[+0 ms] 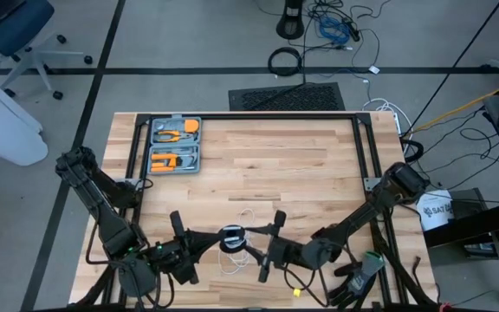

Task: Coil cords
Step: Uncoil the white wire from the spool

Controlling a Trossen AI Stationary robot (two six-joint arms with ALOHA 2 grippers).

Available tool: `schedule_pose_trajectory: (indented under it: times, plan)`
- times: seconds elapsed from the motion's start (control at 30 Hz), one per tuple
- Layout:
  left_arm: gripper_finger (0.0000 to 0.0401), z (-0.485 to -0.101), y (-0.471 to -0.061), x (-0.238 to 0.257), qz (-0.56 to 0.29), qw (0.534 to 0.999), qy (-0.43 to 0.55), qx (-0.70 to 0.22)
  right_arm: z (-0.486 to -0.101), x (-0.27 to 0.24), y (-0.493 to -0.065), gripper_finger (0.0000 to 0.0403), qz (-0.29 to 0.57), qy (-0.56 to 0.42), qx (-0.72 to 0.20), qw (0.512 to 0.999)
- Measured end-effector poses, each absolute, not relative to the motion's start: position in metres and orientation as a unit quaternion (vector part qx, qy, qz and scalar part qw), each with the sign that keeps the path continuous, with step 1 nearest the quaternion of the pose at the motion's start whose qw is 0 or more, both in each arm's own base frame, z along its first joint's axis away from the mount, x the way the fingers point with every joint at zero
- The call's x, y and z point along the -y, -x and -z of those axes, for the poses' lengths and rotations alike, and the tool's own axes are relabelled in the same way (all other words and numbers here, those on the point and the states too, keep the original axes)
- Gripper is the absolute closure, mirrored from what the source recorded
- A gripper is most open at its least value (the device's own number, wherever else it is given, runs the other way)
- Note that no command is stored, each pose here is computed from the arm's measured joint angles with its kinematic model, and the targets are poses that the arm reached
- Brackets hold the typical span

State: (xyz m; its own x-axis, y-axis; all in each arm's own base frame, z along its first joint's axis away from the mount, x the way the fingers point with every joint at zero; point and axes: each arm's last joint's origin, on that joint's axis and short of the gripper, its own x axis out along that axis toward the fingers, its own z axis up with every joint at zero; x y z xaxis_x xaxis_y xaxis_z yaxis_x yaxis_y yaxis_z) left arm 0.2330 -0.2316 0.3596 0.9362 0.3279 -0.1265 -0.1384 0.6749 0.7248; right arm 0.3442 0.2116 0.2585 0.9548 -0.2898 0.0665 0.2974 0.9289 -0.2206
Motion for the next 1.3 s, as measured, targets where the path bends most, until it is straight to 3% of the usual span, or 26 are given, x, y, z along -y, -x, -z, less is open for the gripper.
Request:
schedule_pose_trajectory:
  times: [0.2, 0.5, 0.93, 1.3]
  plan:
    - [0.0400, -0.360, -0.233, 0.232, -0.127, 0.907, -0.382, -0.124, -0.256, -0.204, -0.350, 0.0255, 0.143, 0.095, 0.011, 0.985]
    - [0.0400, -0.359, -0.233, 0.232, -0.127, 0.907, -0.383, -0.124, -0.257, -0.216, -0.341, 0.0396, 0.145, 0.117, 0.006, 0.982]
    - [0.0400, -0.356, -0.232, 0.231, -0.124, 0.899, -0.397, -0.134, -0.293, -0.237, -0.305, 0.0401, 0.154, 0.095, 0.046, 0.982]
    - [0.0400, -0.355, -0.243, 0.219, -0.175, 0.904, -0.364, -0.140, -0.300, -0.234, -0.314, 0.0402, 0.022, 0.040, 0.107, 0.993]
